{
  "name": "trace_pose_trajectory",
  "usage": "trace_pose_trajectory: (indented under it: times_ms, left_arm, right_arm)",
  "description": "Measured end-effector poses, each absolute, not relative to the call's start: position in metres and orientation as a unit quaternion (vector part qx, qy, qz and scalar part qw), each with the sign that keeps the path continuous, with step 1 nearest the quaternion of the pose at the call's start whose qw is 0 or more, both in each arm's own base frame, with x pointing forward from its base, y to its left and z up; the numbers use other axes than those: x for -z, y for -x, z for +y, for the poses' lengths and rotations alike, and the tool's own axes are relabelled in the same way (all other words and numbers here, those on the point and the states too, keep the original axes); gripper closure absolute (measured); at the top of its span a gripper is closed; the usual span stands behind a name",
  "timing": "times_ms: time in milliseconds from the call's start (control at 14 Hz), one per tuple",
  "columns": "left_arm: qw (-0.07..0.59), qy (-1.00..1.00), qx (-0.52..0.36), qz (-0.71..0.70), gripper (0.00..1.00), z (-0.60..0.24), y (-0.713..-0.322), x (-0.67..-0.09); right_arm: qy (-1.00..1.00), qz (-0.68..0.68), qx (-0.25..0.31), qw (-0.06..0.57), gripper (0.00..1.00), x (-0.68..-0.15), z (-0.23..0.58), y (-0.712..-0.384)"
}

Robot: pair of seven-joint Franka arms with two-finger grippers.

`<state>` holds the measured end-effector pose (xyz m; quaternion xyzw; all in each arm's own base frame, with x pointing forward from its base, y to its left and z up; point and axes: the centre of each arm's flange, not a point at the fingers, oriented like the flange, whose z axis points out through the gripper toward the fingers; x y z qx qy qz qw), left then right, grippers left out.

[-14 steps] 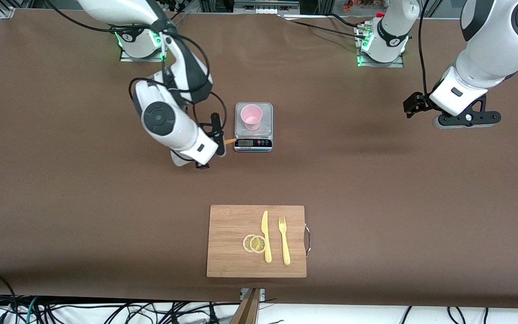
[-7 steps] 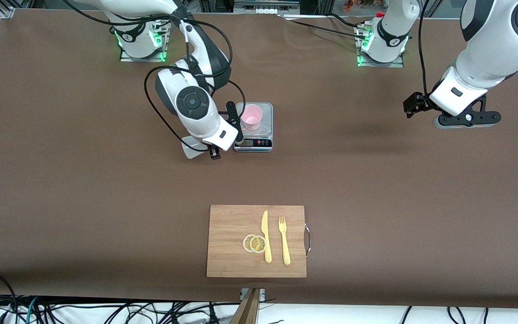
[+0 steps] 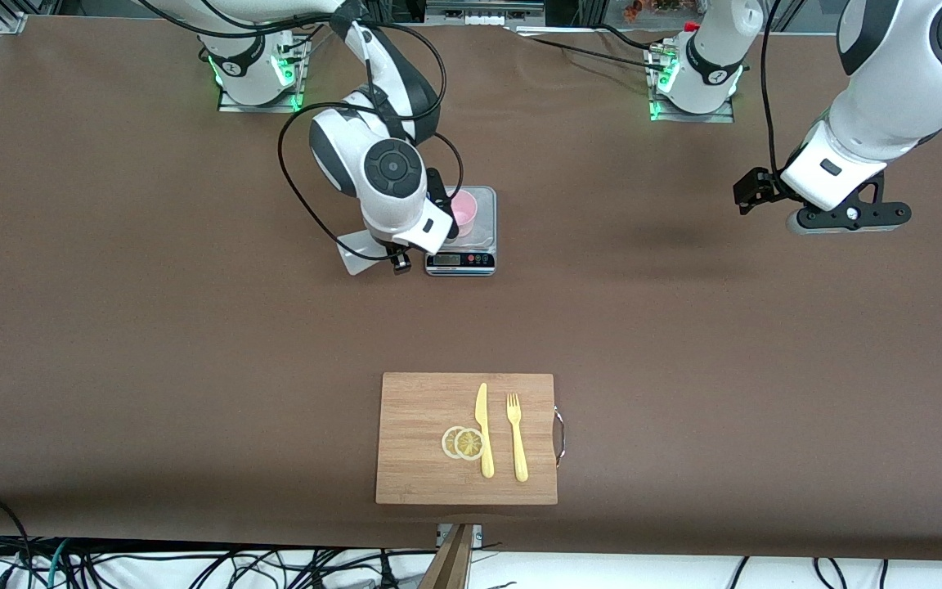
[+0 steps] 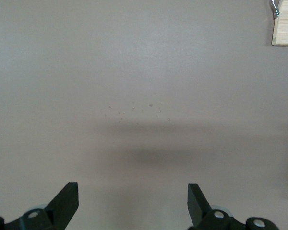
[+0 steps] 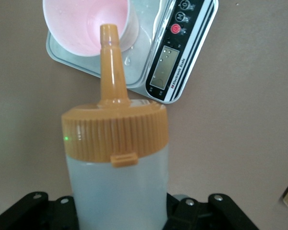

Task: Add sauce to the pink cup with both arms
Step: 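Tilt the bottle nozzle into the pink cup and squeeze sauce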

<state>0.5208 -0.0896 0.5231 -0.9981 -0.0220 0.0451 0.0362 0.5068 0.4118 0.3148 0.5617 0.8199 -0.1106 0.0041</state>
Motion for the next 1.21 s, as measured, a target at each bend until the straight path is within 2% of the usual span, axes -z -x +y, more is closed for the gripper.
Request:
trace_pose_trajectory:
  times_ms: [1214]
  left_arm:
    - [0.036, 0.998, -0.045, -0.022, 0.0, -0.09, -0.521, -0.523]
  right_arm:
    - [-0.569, 0.805, 0.149, 0.083, 0.75, -0.298, 0.446, -0.47]
